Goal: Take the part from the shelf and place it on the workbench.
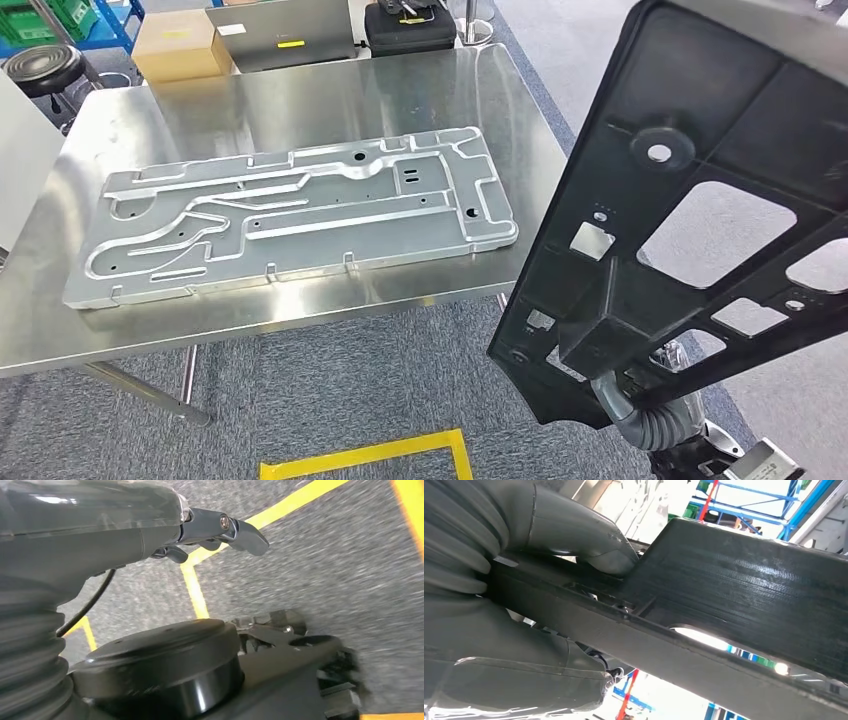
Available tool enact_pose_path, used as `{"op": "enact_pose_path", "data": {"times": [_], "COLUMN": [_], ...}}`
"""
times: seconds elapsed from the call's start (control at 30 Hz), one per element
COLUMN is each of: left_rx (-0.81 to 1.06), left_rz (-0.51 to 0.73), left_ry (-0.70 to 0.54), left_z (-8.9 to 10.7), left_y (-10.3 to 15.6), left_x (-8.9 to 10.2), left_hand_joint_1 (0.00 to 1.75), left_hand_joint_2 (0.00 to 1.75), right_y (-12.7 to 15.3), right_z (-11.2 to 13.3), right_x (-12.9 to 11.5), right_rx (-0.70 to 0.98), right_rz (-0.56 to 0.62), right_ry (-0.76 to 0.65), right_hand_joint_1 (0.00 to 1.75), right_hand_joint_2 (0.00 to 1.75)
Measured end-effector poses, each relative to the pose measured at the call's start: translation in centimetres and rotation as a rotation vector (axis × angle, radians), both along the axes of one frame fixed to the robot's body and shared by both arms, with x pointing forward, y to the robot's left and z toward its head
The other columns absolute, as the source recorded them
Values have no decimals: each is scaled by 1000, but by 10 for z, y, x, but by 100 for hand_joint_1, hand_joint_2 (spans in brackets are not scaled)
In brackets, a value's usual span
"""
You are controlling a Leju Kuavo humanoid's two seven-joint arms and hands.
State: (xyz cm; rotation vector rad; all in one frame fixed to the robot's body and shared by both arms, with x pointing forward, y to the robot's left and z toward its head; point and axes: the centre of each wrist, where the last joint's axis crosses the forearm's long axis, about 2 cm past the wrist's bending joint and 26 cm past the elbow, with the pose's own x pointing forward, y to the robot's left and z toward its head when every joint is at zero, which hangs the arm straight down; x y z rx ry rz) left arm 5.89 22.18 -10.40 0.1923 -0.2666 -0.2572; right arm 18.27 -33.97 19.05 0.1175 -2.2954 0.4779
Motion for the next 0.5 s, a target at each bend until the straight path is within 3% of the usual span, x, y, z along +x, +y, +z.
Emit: {"op": "enact_pose_path", "data": {"times": [0.27, 0.5], "left_rx": [-5, -14], "left_rz": [1, -45], "left_ry": [-2, -2], "left_z": [0, 1], "left_y": [0, -3], "left_x": [2, 7], "left_hand_joint_1": [0, 0], "left_hand_joint_2": [175, 175], "right_y": [-4, -29], "right_z": [7, 49], "right_x": [15, 91], "right_rx": [-43, -217], "right_rz": [-17, -150], "right_ry": [-1, -48], "right_hand_joint_1": [175, 175], "right_hand_joint_2": [175, 175]}}
